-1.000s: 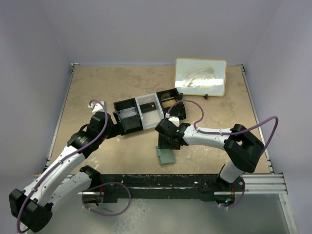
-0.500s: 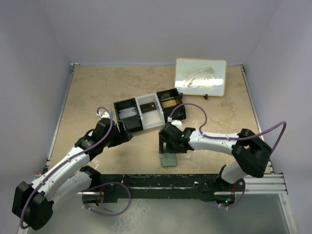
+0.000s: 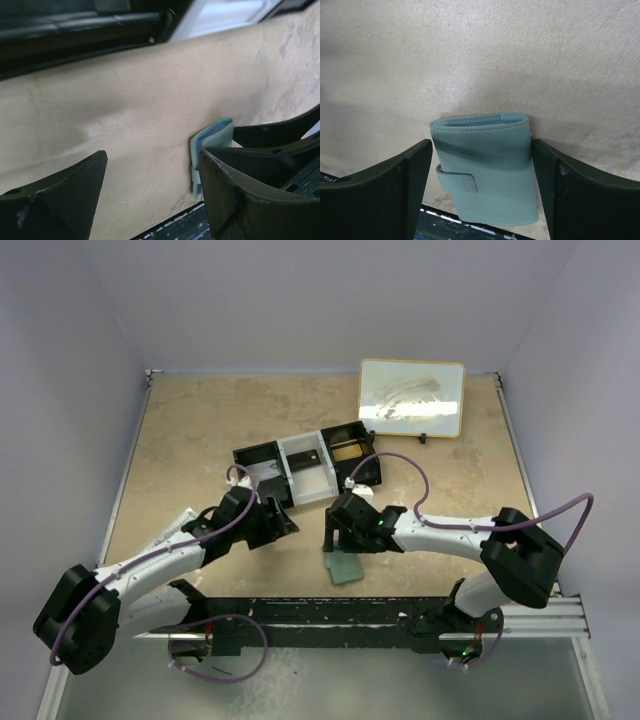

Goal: Take the credit cards out of the card holder

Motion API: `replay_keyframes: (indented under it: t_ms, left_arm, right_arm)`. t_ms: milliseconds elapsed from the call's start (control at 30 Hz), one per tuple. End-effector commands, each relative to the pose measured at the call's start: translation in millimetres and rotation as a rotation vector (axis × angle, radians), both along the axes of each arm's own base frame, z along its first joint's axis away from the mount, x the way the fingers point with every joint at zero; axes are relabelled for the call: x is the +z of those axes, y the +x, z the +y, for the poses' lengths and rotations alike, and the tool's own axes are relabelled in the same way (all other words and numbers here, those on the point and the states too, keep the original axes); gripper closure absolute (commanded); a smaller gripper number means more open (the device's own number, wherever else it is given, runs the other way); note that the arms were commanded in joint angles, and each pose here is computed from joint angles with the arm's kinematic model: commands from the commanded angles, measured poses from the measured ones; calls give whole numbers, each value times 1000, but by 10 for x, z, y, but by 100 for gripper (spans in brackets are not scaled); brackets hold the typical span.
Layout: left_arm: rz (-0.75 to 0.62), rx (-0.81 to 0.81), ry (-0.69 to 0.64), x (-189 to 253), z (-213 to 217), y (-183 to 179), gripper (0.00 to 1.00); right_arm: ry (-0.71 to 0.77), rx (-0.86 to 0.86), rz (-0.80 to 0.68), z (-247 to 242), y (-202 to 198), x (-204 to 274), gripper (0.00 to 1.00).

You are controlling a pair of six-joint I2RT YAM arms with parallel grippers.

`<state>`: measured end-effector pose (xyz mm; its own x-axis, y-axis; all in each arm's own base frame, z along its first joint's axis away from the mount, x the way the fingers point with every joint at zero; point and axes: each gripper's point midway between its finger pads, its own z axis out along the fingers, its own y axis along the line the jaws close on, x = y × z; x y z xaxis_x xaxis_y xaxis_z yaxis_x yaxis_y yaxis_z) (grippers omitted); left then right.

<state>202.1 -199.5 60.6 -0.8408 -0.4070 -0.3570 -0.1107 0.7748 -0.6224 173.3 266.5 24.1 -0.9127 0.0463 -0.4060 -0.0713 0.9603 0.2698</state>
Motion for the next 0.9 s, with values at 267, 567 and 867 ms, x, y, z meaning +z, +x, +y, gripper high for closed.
replay_keyframes:
  t_ms: [267, 567, 867]
  left_arm:
    - [-57, -38, -86, -4, -665, -228, 29]
    - [-43, -45, -84, -149, -872, -261, 29]
    - [-49, -37, -74, -225, -965, -206, 30]
  right_arm:
    - [132, -29, 65, 50, -210, -102, 18]
    - [168, -12, 52, -4, -269, -6, 13]
    - [263, 22, 3, 67, -259, 289, 5]
